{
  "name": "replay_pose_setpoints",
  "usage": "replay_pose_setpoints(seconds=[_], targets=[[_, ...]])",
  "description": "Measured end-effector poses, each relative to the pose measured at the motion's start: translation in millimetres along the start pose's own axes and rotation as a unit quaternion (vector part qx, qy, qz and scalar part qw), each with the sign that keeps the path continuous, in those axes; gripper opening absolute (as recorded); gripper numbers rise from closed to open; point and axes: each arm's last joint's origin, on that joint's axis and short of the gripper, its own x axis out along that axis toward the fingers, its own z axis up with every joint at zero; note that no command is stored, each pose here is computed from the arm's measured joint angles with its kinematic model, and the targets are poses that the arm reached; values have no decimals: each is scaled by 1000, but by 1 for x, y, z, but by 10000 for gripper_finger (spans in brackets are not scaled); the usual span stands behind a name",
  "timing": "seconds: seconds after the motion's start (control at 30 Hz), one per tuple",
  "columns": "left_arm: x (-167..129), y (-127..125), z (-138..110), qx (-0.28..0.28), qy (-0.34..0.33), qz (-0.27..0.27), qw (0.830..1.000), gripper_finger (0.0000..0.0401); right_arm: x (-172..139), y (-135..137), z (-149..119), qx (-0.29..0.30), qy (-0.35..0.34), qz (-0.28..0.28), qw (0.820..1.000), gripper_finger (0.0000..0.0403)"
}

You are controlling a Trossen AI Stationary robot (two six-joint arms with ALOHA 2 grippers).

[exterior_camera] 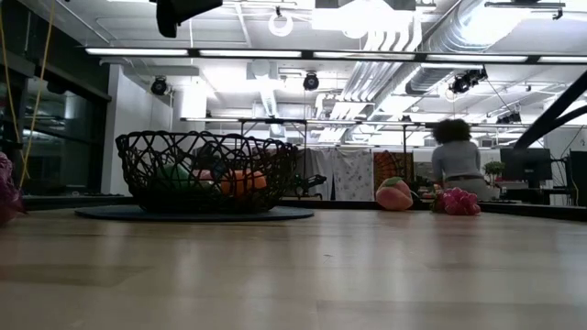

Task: Build produce basket
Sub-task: Put the red dragon fruit into the black wire basket

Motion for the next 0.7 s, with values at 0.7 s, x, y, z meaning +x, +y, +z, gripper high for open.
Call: replay_pose_setpoints(seconds=[0.7], targets=[[0,0,0,0,-3,8,1000,303,-143,-2,27,-277,-206,123,930,258]])
